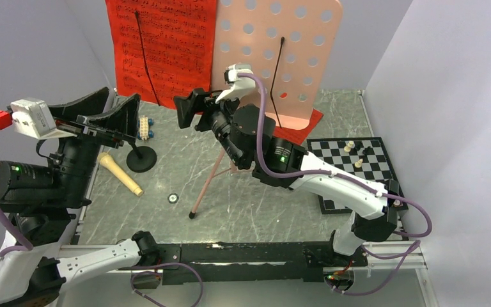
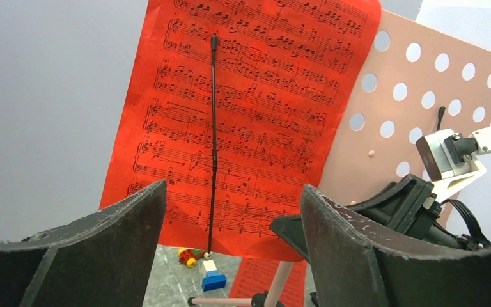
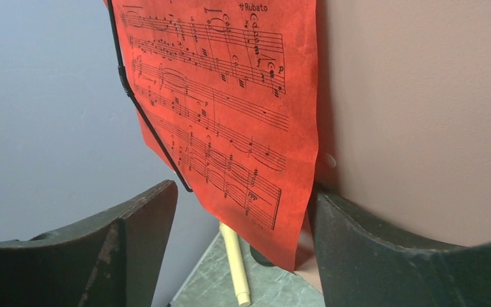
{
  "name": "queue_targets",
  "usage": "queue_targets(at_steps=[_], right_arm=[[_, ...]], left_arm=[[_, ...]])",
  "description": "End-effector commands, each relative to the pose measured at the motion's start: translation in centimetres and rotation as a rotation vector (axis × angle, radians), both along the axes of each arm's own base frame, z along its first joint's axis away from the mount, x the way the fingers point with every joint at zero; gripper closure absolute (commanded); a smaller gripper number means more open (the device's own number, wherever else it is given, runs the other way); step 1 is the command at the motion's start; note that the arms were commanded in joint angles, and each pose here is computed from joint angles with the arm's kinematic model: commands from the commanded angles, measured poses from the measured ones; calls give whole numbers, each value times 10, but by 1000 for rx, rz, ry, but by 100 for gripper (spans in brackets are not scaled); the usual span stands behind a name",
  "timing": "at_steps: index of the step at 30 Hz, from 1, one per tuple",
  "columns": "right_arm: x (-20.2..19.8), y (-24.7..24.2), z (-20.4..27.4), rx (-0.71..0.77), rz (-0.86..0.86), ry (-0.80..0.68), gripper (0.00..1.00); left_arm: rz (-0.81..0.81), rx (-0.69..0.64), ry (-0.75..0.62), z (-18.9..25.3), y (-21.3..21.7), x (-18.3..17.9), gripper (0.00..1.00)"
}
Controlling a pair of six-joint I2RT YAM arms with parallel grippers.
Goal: Pack up the instrument practice props
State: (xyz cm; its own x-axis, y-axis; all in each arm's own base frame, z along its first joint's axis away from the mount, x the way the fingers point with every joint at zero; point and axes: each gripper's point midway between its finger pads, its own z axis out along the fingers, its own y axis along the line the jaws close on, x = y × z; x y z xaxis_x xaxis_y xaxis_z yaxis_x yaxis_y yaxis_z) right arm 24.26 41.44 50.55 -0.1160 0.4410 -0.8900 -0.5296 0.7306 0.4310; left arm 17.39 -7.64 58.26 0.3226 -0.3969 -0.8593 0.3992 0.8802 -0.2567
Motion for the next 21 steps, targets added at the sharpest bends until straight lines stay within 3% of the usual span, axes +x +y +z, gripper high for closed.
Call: queue_targets(at_steps=[1, 7, 11, 21], right_arm=[[8, 2, 1, 3, -4, 6, 26], [5, 2, 1, 0, 19, -18, 50], [4, 2, -1, -16, 28, -30, 56], [1, -11, -4, -29, 15, -52, 67]], left_arm=[[43, 26, 17, -5, 0, 7, 20], [92, 84, -1, -9, -4, 17, 28], [91, 122, -18, -7, -13, 24, 26], [71, 84, 2, -13, -15, 60, 36]])
